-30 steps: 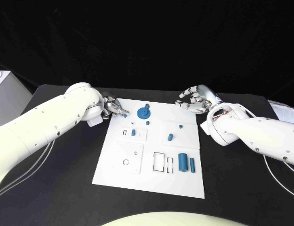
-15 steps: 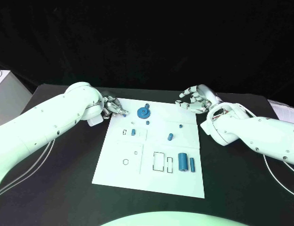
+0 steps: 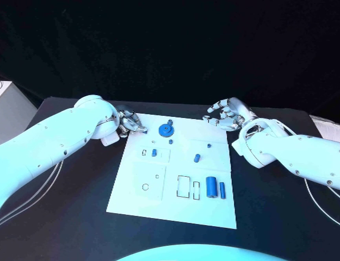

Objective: Assemble the parts on the task board

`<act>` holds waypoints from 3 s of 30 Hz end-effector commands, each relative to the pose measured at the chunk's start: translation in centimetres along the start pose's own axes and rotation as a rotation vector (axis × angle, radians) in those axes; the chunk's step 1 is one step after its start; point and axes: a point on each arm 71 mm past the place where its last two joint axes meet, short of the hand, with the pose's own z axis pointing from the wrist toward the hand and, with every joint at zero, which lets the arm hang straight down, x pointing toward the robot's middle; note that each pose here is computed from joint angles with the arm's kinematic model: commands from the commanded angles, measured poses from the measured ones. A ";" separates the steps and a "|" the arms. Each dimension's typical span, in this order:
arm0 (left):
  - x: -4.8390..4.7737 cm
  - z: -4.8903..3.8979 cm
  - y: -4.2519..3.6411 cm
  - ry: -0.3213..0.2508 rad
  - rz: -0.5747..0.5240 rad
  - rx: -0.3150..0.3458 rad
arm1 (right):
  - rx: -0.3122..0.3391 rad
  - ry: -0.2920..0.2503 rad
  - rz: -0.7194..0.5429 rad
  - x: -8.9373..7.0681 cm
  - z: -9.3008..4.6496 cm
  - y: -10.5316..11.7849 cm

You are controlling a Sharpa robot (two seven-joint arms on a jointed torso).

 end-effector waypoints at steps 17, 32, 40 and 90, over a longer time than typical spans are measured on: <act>0.54 -2.59 -0.52 0.044 -0.122 0.098 | -0.007 -0.001 -0.007 -0.1 0.0 -0.1; 3.21 -5.48 0.21 -0.028 0.070 0.101 | -0.007 -0.018 -0.003 -0.3 0.1 -0.5; 4.16 -5.88 0.21 -0.042 0.128 0.103 | -0.040 -0.070 0.024 -0.7 0.1 -0.4; 6.78 -5.10 0.35 -0.021 0.273 0.100 | 0.003 -0.155 0.315 -1.5 0.4 -1.6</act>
